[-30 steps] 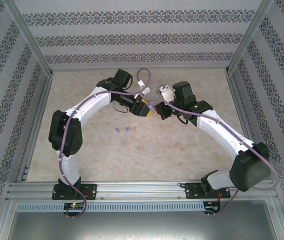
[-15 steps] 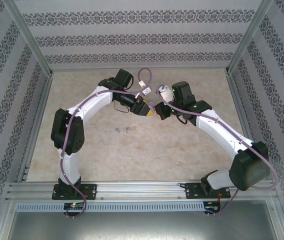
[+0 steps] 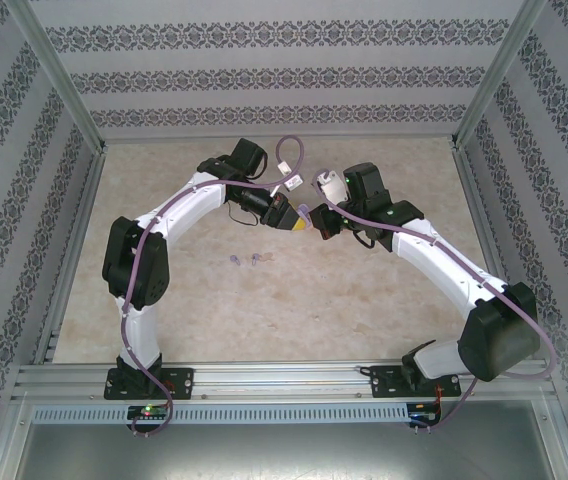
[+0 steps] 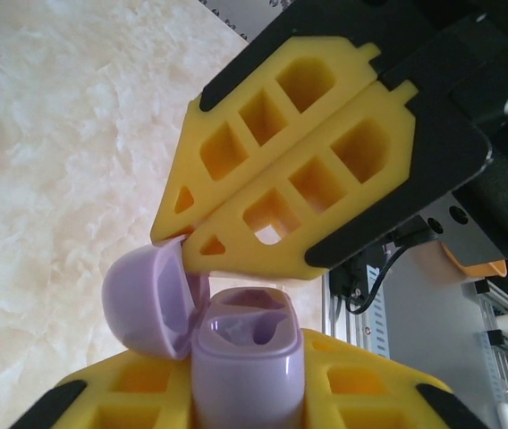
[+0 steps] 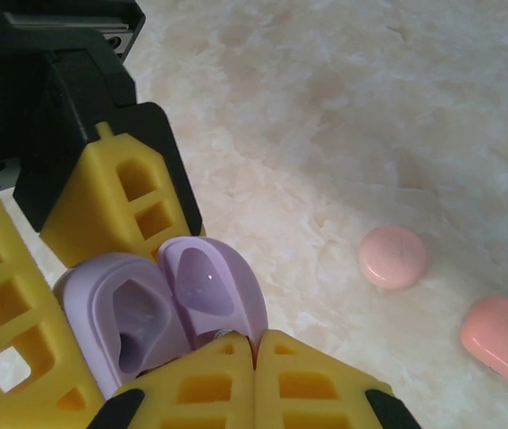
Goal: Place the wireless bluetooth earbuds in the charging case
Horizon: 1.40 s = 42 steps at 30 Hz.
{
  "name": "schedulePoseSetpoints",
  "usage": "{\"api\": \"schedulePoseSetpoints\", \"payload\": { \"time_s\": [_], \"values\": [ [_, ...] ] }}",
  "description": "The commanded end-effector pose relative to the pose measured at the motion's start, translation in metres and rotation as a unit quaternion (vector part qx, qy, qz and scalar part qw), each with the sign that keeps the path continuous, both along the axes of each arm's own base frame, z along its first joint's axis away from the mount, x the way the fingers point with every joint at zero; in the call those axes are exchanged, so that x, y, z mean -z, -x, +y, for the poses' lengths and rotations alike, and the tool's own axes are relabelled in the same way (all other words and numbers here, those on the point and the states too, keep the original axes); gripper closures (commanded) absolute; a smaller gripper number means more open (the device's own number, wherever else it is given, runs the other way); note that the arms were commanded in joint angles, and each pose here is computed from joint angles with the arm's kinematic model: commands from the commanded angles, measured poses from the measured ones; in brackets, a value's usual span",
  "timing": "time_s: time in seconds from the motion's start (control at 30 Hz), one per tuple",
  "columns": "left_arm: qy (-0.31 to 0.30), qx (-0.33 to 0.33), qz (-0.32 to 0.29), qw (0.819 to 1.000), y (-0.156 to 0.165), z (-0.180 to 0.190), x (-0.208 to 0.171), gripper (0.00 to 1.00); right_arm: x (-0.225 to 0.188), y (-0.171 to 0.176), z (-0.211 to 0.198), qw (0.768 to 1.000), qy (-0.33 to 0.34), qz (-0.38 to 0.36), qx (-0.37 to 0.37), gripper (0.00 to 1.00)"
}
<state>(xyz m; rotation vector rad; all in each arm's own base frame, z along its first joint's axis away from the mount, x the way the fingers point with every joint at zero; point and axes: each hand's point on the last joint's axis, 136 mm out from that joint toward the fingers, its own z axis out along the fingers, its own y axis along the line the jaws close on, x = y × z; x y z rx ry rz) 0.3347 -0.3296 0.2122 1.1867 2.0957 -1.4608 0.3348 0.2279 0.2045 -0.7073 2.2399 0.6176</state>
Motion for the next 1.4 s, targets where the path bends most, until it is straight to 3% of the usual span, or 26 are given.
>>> {"api": "schedulePoseSetpoints", "payload": {
  "time_s": [0.0, 0.07, 0.13, 0.2, 0.33, 0.53, 0.73, 0.97, 1.37],
  "values": [
    [0.017, 0.008, -0.006, 1.0, -0.002, -0.001, -0.009, 0.82, -0.018, -0.006, 0.007, 1.0, -0.01, -0.024, -0.004, 1.0],
    [0.019, 0.008, -0.006, 1.0, -0.002, -0.001, -0.01, 0.87, -0.019, -0.009, 0.005, 1.0, -0.008, -0.027, 0.004, 1.0],
    [0.02, 0.008, -0.007, 1.0, -0.001, -0.001, -0.01, 0.91, -0.023, -0.013, 0.001, 0.999, -0.009, -0.031, 0.016, 0.82],
    [0.019, 0.006, -0.011, 1.0, -0.002, 0.0, -0.011, 0.93, -0.03, -0.016, -0.003, 0.999, -0.016, -0.035, 0.026, 0.71],
    [0.018, -0.001, -0.019, 1.0, -0.001, 0.003, -0.011, 0.98, -0.047, -0.014, -0.011, 0.998, -0.04, -0.042, 0.034, 0.6],
    [0.038, -0.039, -0.026, 0.998, -0.017, 0.018, -0.012, 1.0, -0.071, 0.007, -0.021, 0.994, -0.086, -0.048, 0.039, 0.53],
    [0.044, -0.123, -0.068, 0.989, -0.041, 0.039, -0.018, 1.0, -0.078, 0.032, -0.024, 0.988, -0.137, -0.041, 0.056, 0.46],
    [0.081, -0.249, -0.116, 0.958, -0.071, 0.082, -0.041, 1.0, -0.057, 0.046, -0.02, 0.983, -0.148, -0.007, 0.112, 0.43],
    [0.041, -0.4, -0.201, 0.893, -0.083, 0.134, -0.074, 1.0, 0.009, 0.037, 0.053, 0.99, -0.064, 0.073, 0.102, 0.44]
  ]
}}
